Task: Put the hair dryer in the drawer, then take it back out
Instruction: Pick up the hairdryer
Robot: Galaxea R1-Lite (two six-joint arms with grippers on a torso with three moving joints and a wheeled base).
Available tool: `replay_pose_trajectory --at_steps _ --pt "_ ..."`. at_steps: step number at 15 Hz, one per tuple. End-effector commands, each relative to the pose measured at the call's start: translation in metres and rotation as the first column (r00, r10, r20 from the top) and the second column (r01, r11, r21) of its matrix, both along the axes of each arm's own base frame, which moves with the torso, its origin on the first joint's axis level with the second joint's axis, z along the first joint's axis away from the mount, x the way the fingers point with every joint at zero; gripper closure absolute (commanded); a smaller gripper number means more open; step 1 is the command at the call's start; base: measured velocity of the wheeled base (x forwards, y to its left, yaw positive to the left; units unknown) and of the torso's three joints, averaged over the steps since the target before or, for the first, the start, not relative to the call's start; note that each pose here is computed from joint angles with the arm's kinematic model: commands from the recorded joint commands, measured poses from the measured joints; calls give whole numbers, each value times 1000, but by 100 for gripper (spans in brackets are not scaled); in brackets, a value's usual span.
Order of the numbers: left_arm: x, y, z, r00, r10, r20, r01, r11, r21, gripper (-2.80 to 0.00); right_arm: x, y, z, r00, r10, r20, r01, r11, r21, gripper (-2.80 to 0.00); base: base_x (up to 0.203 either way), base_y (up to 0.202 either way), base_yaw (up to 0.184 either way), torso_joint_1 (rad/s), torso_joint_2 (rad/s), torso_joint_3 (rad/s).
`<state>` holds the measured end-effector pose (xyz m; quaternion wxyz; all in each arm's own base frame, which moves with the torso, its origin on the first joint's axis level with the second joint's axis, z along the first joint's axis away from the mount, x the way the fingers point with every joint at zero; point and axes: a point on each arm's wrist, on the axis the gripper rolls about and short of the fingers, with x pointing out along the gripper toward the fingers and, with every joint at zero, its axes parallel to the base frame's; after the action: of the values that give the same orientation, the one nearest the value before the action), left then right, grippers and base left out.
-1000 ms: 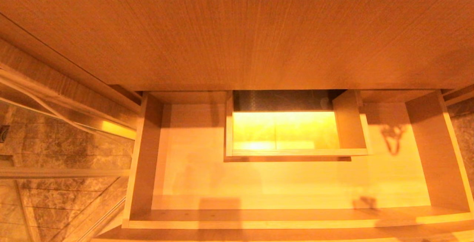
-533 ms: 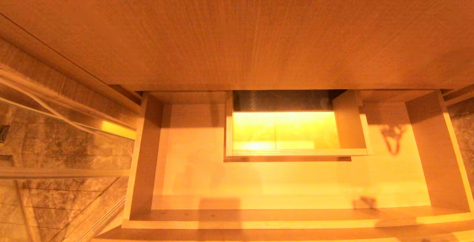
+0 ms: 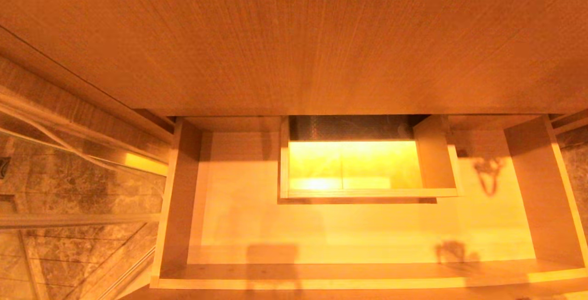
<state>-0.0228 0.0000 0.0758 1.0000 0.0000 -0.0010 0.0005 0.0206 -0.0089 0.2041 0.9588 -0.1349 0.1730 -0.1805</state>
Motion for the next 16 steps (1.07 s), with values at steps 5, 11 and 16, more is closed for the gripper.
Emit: replay_pose_trajectory --at_steps 5,11,16 --pt "0 0 0 1000 1 0 -1 1000 0 0 1 0 0 1000 3 -17 -3 1000 -13 0 0 0 0 36 -1 34" --pt "0 0 0 1000 1 1 -1 1000 0 0 -2 0 -2 1000 10 -15 -11 999 -37 0 0 0 0 0 0 0" --pt "0 0 0 1000 1 1 -1 1000 0 0 -2 0 0 1000 14 -10 -15 999 -43 0 0 0 0 9 -19 -10"
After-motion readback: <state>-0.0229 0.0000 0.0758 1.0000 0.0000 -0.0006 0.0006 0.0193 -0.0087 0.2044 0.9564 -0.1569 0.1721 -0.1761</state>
